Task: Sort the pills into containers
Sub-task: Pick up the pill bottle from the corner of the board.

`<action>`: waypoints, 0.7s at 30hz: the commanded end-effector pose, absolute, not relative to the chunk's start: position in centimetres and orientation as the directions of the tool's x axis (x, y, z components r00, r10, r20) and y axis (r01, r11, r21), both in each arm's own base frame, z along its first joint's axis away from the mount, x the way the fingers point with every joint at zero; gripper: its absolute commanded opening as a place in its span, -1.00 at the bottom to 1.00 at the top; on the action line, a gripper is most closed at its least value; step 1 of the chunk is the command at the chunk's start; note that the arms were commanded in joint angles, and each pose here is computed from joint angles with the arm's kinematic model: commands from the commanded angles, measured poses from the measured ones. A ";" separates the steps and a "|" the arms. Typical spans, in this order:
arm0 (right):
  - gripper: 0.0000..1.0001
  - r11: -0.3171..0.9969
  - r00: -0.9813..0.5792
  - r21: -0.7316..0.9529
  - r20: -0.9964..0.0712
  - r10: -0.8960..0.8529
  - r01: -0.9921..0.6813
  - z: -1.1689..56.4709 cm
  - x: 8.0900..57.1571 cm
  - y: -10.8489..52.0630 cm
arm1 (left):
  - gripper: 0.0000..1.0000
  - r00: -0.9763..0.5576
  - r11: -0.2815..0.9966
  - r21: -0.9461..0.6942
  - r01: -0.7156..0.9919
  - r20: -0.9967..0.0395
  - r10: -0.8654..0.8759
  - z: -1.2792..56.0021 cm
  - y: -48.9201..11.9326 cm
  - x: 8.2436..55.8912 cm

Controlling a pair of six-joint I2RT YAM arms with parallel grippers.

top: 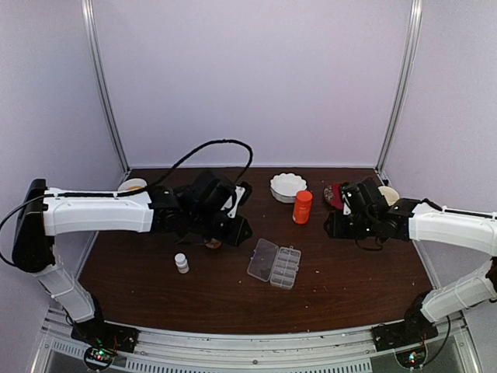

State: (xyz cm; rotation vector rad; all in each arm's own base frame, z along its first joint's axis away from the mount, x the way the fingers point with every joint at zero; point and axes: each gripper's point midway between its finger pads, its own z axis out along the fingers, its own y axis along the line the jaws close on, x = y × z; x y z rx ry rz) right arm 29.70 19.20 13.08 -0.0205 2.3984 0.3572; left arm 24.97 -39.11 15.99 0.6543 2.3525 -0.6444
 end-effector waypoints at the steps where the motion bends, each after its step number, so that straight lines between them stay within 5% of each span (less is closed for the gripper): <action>1: 0.35 0.981 -0.682 0.135 -0.705 0.194 0.140 14.6 30.9 10.9 | -0.49 -0.609 0.797 -0.226 0.560 -0.765 0.211 19.3 -36.5 26.0; 14: 0.86 0.837 -0.566 0.068 -0.707 0.425 0.543 15.8 34.6 0.2 | 0.22 -0.416 0.854 -0.206 0.478 -0.909 0.014 26.1 -28.9 25.5; 21: 0.68 0.792 -0.581 -0.011 -0.686 0.439 0.611 15.2 36.8 -1.4 | 0.93 -0.367 0.894 -0.253 0.369 -0.924 -0.110 26.6 -25.4 25.6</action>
